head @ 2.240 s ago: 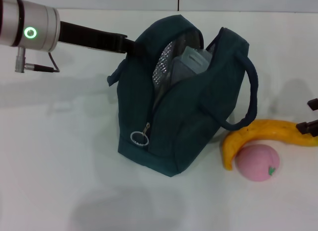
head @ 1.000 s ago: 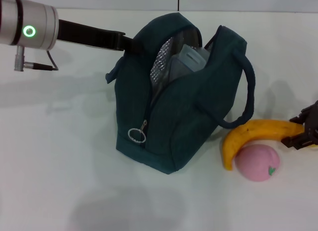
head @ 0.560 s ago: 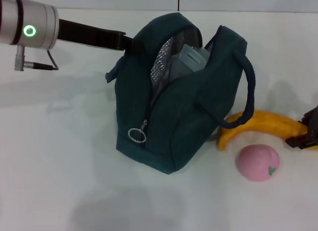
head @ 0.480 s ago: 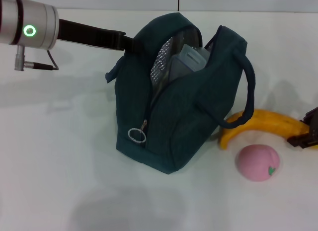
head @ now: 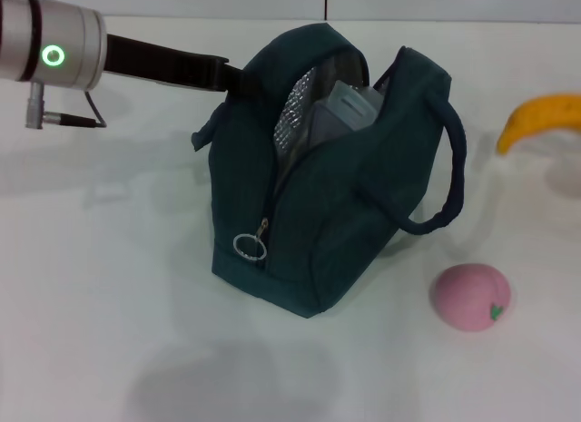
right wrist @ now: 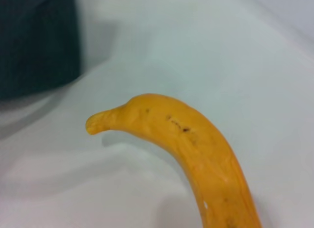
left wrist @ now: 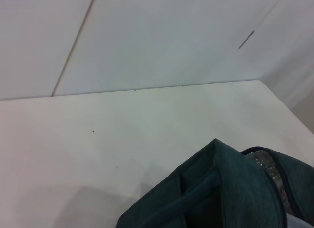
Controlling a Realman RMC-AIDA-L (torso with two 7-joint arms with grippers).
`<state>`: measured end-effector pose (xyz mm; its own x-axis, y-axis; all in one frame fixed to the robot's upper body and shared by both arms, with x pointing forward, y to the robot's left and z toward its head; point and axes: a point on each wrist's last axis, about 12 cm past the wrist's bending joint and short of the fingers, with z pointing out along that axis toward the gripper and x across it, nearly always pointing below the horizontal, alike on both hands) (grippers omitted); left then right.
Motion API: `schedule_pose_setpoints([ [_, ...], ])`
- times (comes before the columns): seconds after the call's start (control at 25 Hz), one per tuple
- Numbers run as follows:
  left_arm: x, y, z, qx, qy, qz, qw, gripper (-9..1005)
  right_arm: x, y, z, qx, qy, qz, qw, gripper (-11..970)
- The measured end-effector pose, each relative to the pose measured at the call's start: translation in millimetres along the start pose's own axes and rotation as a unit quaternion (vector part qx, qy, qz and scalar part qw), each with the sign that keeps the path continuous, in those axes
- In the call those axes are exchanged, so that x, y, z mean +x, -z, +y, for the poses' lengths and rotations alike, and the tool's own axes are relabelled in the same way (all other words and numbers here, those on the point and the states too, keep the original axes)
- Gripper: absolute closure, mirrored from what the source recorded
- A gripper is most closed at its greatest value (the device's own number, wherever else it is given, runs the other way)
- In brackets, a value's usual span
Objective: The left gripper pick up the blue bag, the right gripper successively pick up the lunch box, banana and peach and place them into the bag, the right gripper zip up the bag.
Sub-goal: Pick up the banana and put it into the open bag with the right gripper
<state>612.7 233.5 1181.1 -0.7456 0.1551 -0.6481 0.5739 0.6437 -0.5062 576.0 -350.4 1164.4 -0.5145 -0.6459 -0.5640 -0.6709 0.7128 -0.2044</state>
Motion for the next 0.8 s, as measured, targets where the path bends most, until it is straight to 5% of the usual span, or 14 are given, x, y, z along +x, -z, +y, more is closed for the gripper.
schedule_pose_setpoints([
  [0.08,0,2,1.0,-0.001,0.002,0.001,1.0,932,-16,17,-2.6,0.046,0.026,-0.049,0.997,518],
  [0.4,-7,1,-3.8,0.003,0.002,0.006,1.0,931,-78,34,17.8,0.064,0.169,-0.141,0.973,518],
  [0.8,-20,0,-10.2,0.006,0.0,0.007,1.0,931,-148,50,50.5,0.008,0.337,-0.126,0.933,518],
])
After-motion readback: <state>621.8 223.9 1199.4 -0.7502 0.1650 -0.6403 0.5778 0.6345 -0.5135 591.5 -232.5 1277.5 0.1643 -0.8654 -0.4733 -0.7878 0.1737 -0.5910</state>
